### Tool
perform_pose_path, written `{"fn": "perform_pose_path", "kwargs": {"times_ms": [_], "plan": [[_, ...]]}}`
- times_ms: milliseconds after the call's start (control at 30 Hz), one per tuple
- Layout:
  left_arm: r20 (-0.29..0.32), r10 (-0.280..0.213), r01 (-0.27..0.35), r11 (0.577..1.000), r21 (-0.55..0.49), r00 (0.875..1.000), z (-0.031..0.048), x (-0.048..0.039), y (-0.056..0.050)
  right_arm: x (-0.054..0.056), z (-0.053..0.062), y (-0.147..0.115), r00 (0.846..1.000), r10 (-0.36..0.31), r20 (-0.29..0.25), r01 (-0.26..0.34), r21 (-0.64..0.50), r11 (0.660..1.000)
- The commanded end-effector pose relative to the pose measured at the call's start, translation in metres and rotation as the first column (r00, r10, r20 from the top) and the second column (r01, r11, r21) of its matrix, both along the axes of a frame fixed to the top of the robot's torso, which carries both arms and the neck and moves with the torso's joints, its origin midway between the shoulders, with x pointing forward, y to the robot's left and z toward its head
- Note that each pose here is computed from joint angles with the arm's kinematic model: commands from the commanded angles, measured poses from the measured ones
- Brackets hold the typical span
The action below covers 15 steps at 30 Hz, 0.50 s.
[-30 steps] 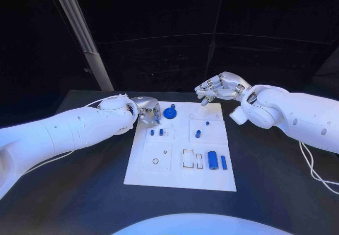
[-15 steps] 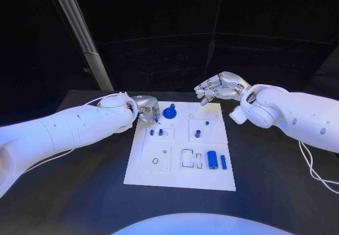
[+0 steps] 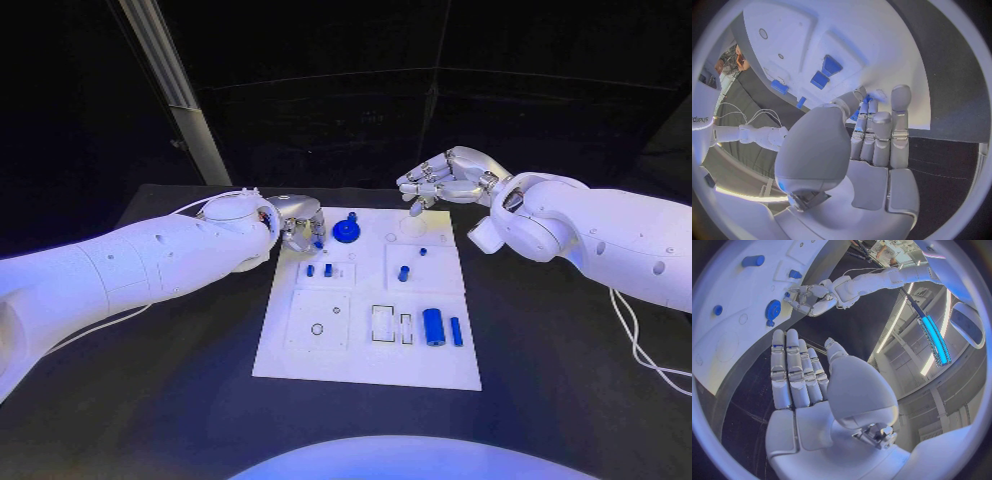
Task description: Assemble the parts on the task board
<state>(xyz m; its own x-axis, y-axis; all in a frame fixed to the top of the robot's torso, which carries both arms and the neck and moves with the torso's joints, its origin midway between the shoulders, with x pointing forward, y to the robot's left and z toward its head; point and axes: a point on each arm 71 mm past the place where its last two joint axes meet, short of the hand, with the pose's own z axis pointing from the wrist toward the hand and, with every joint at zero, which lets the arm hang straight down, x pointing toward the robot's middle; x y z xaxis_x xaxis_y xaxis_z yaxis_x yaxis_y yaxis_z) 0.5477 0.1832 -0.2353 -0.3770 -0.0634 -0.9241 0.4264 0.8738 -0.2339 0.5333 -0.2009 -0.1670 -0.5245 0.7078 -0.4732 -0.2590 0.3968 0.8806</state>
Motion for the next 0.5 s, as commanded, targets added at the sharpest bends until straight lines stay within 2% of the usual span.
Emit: {"fn": "perform_pose_path", "kwargs": {"times_ms": [33, 500], "plan": [[-0.039, 0.004, -0.002, 0.999, 0.042, 0.999, -0.0111, -0.0036, 0.0041, 0.0003, 0.0019, 0.0005, 1.000, 0.003, 0.010, -0.003, 0.006, 1.000], [-0.038, -0.003, 0.006, 0.998, 0.068, 0.999, -0.0122, -0.0030, 0.0014, 0.0001, 0.0020, 0.0006, 1.000, 0.003, 0.010, -0.003, 0.006, 1.000]]}}
